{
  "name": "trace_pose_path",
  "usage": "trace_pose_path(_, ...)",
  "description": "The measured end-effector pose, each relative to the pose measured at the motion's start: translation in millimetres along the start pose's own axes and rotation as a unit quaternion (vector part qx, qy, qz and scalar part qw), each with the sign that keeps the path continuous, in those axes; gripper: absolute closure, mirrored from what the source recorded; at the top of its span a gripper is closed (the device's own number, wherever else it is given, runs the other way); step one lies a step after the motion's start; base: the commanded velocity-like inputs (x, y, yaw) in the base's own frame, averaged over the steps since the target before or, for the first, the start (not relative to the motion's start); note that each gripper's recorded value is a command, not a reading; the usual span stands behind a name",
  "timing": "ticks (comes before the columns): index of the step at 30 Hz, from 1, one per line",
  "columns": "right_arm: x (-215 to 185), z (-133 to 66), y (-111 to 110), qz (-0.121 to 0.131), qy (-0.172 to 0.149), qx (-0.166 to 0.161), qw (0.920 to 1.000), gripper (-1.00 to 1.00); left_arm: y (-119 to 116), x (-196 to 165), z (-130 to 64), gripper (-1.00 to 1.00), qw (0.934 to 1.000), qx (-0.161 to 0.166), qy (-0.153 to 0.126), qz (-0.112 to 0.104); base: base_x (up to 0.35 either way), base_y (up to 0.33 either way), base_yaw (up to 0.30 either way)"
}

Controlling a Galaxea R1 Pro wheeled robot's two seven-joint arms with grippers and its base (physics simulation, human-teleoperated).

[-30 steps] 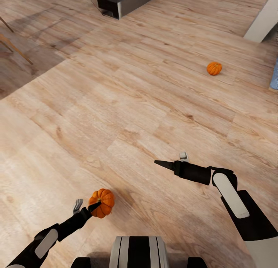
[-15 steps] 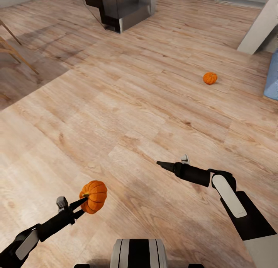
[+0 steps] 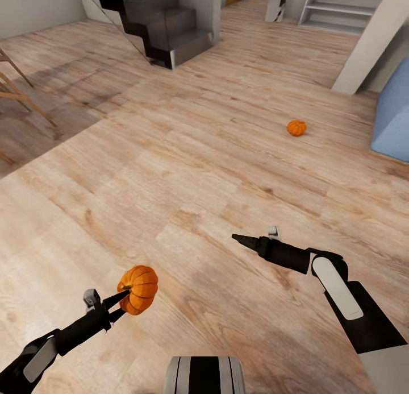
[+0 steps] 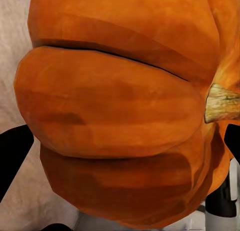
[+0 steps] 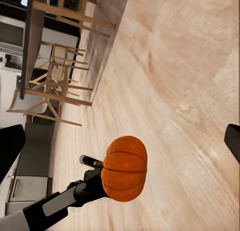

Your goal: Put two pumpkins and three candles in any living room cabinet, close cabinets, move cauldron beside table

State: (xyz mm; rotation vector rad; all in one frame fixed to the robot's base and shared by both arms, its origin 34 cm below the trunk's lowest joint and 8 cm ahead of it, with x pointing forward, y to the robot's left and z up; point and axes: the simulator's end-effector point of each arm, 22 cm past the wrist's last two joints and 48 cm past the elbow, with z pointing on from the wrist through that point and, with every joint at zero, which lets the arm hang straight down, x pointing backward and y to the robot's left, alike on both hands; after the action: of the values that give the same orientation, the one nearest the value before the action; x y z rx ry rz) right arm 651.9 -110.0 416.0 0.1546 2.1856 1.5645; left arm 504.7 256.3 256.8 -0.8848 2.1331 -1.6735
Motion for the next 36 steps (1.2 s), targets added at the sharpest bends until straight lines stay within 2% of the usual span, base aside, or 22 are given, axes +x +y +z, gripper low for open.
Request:
trace_pose_path(15, -17.7, -10.0, 42.4, -0.034, -0.014, -0.014, 0.9992, -1.0, -39.4, -11.0, -1.5, 1.0, 0.9992, 0.025, -0.008, 0.03, 0.0, 0.0, -0.208)
trace_pose_path(29, -29.0, -18.6, 74.7, -0.06, -0.024, -0.024, 0.9976, -1.0, -68.9, -19.4, -7.0, 1.0, 0.9975, 0.041, -0.015, 0.056, 0.0, 0.0, -0.017)
trace_pose_path(36, -33.9, -23.3, 91.1, -0.073, -0.029, -0.029, 0.9965, -1.0, -82.6, -28.4, -16.6, 1.0, 0.9963, 0.043, -0.02, 0.072, 0.0, 0.0, -0.034)
